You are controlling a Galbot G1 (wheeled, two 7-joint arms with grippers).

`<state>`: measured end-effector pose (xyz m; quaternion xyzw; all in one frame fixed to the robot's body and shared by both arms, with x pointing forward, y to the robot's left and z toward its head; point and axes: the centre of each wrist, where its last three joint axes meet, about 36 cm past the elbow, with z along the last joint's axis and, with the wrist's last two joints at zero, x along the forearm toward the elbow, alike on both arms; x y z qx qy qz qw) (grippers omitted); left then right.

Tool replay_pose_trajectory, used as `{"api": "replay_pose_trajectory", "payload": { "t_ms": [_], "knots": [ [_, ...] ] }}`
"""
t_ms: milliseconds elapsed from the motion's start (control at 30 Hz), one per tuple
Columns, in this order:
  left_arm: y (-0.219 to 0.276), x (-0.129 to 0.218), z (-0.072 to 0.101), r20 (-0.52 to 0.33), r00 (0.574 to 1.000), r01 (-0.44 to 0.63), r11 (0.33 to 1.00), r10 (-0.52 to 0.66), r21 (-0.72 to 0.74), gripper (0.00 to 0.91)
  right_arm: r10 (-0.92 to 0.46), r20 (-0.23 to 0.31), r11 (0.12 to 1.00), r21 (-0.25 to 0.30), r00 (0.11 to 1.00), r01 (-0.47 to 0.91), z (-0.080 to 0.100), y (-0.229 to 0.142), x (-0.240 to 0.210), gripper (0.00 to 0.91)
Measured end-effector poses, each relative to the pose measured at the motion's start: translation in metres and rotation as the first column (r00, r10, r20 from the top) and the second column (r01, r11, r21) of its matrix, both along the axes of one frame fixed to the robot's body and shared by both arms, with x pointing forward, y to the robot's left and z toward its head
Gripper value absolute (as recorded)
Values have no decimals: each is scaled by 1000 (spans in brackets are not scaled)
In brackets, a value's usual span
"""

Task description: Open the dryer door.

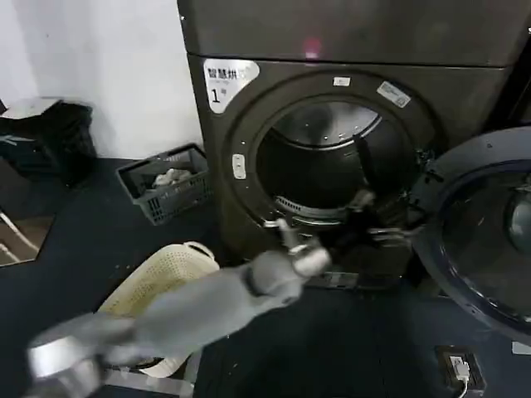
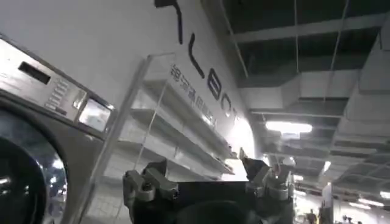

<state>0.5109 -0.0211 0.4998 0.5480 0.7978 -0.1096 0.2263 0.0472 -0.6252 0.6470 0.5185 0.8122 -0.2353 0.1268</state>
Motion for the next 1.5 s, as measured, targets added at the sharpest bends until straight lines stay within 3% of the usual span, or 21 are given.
{"api": "replay_pose_trajectory", "payload": {
  "t_ms": [500, 800, 900, 1133, 1500],
  "knots": [
    [185, -30, 2, -1, 993, -117, 977, 119, 179, 907, -98, -13, 993, -67, 995, 97, 19, 3, 1, 907],
    [296, -47, -2, -1, 974, -205, 883, 227, 422, 907, -108, 3, 991, -76, 994, 108, 22, 0, 6, 907],
    [332, -57, -3, -8, 961, -229, 812, 276, 537, 907, -98, 10, 992, -74, 995, 99, 19, 0, 10, 907],
    [407, -84, 1, -53, 929, -181, 574, 367, 798, 907, -67, 26, 997, -47, 997, 68, 10, 1, 23, 907],
    [465, -105, 32, -93, 889, -29, 256, 449, 966, 907, -42, 26, 998, -34, 999, 43, 4, 1, 32, 907]
  ]
}}
